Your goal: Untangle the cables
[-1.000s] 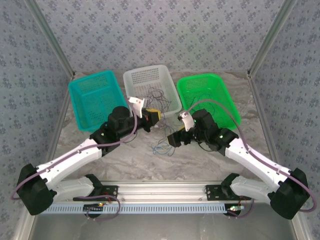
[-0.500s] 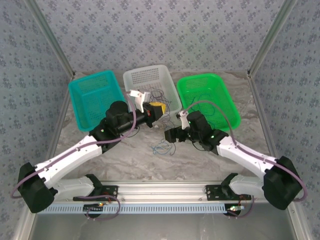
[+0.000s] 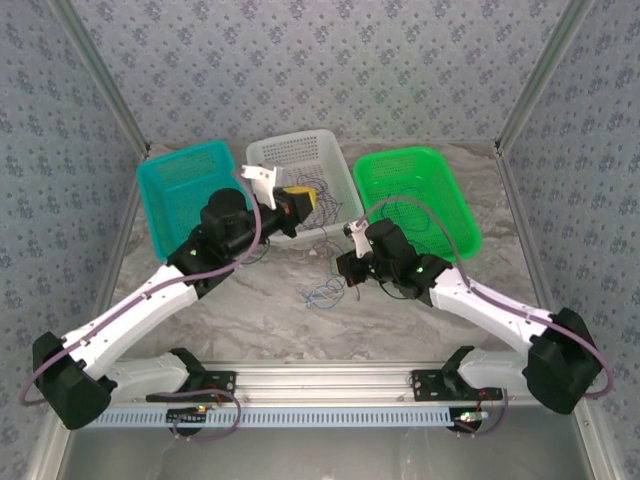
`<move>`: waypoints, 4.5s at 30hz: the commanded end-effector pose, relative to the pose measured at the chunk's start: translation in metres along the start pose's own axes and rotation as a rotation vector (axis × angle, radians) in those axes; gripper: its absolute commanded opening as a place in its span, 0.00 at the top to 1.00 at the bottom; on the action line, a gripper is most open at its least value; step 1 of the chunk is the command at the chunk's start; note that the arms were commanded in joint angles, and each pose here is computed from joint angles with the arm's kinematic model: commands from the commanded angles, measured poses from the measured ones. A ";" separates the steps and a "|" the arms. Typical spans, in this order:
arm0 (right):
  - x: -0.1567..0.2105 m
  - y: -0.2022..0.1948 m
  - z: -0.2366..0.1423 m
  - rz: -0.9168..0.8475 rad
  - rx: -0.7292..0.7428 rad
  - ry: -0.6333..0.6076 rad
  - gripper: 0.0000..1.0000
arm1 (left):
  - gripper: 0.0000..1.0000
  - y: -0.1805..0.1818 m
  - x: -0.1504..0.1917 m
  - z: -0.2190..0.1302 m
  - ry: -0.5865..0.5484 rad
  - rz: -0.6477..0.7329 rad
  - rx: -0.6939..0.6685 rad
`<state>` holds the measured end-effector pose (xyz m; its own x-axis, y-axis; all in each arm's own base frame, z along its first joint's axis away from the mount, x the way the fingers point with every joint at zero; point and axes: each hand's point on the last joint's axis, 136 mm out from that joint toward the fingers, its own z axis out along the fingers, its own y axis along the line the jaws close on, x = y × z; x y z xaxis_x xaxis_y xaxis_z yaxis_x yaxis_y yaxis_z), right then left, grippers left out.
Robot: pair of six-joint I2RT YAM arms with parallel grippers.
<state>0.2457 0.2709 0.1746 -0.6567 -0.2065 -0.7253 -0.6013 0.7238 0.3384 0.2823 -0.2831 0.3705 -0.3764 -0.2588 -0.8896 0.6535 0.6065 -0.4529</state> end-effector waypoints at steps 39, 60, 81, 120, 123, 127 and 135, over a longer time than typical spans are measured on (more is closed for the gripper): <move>-0.112 0.000 -0.131 -0.198 0.156 -0.193 1.00 | 0.29 -0.039 0.042 -0.004 0.036 -0.050 0.330; -0.134 -0.030 -0.137 -0.382 0.441 -0.348 1.00 | 0.16 -0.017 0.056 0.003 0.073 -0.624 0.258; -0.150 -0.039 -0.126 -0.778 0.747 -0.577 1.00 | 0.25 -0.010 0.072 0.041 0.066 -1.197 0.451; -0.145 -0.043 -0.129 -0.843 0.812 -0.579 1.00 | 0.49 -0.033 0.065 0.077 0.050 -1.308 0.589; -0.146 -0.040 -0.132 -0.829 0.800 -0.597 1.00 | 0.52 -0.031 0.067 0.081 0.047 -1.309 0.580; -0.145 -0.035 -0.136 -0.814 0.778 -0.609 1.00 | 0.63 -0.028 0.068 0.084 0.034 -1.303 0.573; -0.139 -0.035 -0.142 -0.769 0.742 -0.593 1.00 | 0.85 -0.025 0.063 0.088 0.004 -1.238 0.570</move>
<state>0.2969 0.1850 0.3474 0.2065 -0.5833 -0.7856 -0.1927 0.7629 -0.6171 0.2991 -0.3831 0.3020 -0.9055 -0.3858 0.1765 -0.0192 -0.3784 -0.9255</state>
